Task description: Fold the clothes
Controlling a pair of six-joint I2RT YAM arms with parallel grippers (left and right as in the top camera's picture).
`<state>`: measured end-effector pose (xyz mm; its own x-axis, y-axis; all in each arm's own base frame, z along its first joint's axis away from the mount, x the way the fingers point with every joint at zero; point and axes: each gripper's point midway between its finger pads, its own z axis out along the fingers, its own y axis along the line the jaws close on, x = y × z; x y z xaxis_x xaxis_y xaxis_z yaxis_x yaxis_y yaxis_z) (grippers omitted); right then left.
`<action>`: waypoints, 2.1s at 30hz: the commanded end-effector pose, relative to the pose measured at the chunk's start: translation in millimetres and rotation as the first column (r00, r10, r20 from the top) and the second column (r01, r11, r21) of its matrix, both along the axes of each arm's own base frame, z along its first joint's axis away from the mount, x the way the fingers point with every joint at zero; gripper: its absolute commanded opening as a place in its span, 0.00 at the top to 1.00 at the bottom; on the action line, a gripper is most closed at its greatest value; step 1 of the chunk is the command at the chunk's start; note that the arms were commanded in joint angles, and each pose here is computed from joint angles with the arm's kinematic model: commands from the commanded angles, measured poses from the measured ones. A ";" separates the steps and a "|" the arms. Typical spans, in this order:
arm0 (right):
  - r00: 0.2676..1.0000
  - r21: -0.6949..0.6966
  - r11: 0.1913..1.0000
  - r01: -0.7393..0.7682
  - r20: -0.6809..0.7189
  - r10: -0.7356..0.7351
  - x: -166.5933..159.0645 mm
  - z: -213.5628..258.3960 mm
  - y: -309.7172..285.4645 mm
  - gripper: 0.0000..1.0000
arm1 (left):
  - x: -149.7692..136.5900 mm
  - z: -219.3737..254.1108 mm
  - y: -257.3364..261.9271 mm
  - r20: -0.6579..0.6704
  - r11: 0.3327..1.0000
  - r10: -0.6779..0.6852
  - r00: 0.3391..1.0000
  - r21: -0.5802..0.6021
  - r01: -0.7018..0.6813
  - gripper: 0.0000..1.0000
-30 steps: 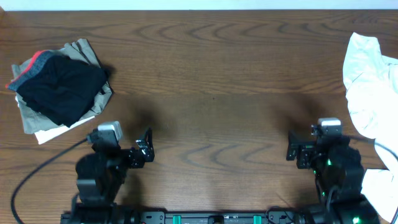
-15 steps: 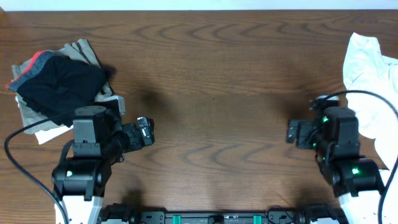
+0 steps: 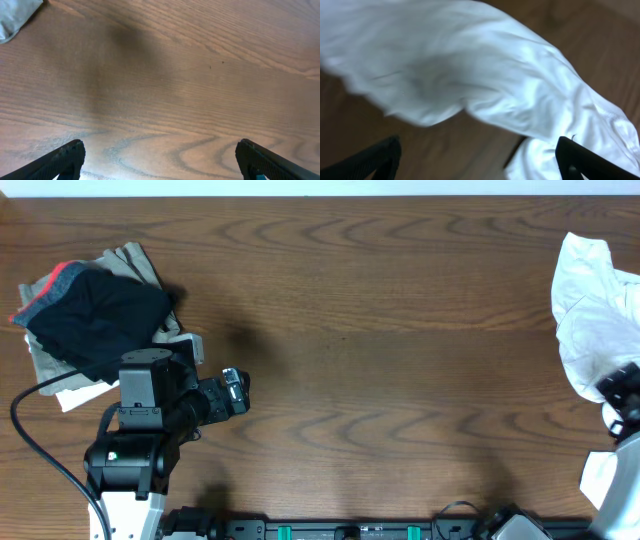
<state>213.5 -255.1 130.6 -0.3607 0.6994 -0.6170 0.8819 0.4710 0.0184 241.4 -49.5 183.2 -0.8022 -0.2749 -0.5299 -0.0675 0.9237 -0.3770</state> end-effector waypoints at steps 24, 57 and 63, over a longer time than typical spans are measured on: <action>0.956 0.087 0.963 0.255 0.129 -0.265 -50.1 -77.8 -117.9 0.11 | -2.1 3.8 0.6 -0.008 1.000 0.009 1.000 -0.009 -0.010 0.02; 0.752 -0.034 0.982 -0.188 0.638 0.166 78.1 74.6 -80.8 0.95 | 0.2 -3.4 0.5 -0.041 1.000 0.009 0.999 -0.008 -0.010 0.02; 0.603 -0.090 0.858 -0.506 0.674 0.426 130.9 136.6 54.6 0.96 | 0.2 -3.4 0.5 -0.041 1.000 0.009 0.999 -0.008 -0.010 0.02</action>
